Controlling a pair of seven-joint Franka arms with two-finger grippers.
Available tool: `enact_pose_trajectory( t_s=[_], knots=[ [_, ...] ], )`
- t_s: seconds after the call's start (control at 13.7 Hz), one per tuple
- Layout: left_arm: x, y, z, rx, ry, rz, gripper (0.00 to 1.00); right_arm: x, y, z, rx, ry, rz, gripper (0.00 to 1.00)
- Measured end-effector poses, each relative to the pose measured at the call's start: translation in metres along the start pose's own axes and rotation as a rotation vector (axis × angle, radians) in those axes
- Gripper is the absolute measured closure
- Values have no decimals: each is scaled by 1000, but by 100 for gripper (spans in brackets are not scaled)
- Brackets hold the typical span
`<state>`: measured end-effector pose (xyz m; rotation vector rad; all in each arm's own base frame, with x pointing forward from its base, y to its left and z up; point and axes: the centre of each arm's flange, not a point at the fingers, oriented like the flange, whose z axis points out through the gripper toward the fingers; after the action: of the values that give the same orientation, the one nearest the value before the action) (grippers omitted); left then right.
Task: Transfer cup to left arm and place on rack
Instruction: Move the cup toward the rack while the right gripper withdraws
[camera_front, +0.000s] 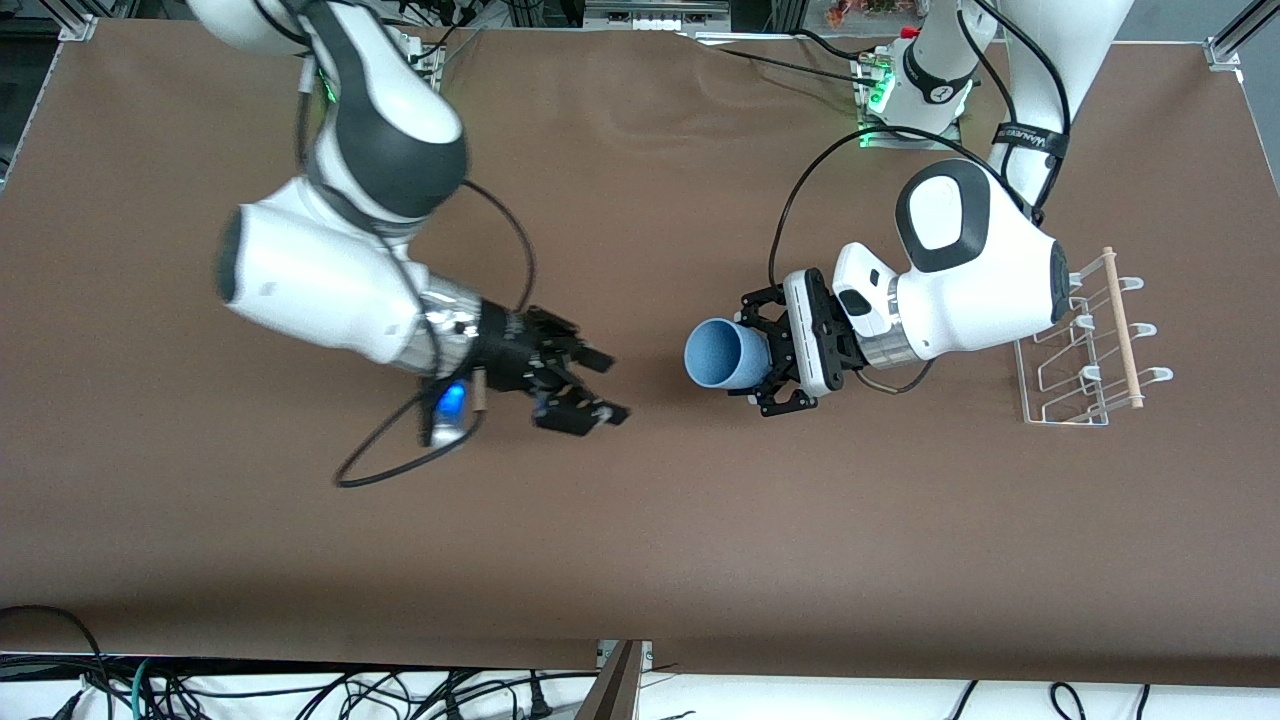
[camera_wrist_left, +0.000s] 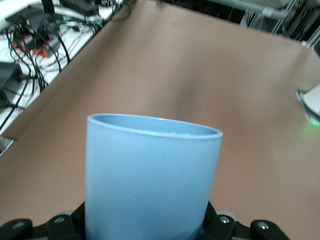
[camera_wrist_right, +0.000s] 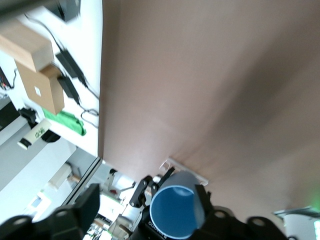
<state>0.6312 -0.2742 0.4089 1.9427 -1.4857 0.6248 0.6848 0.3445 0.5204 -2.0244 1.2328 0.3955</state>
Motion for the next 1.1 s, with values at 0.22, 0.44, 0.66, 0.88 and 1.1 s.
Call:
enact_pose_trajectory(
  t_s=[0.22,0.44,0.66,0.88,1.1],
  knots=[
    [-18,-2,-1,6,-204,-45,24,57,5,-48,-62,23,-13,1],
    [-44,-2,-3,38,-495,-126,24,108,18,-111,-126,49,-79,1],
    [-64,5,-3,130,-788,-228,24,134,31,-152,-188,80,-159,1],
    [-80,10,-4,209,-980,-314,24,143,49,-181,-322,120,-308,1],
    [-102,1,-18,288,-1144,-301,24,145,69,-214,-451,134,-425,1]
  ],
)
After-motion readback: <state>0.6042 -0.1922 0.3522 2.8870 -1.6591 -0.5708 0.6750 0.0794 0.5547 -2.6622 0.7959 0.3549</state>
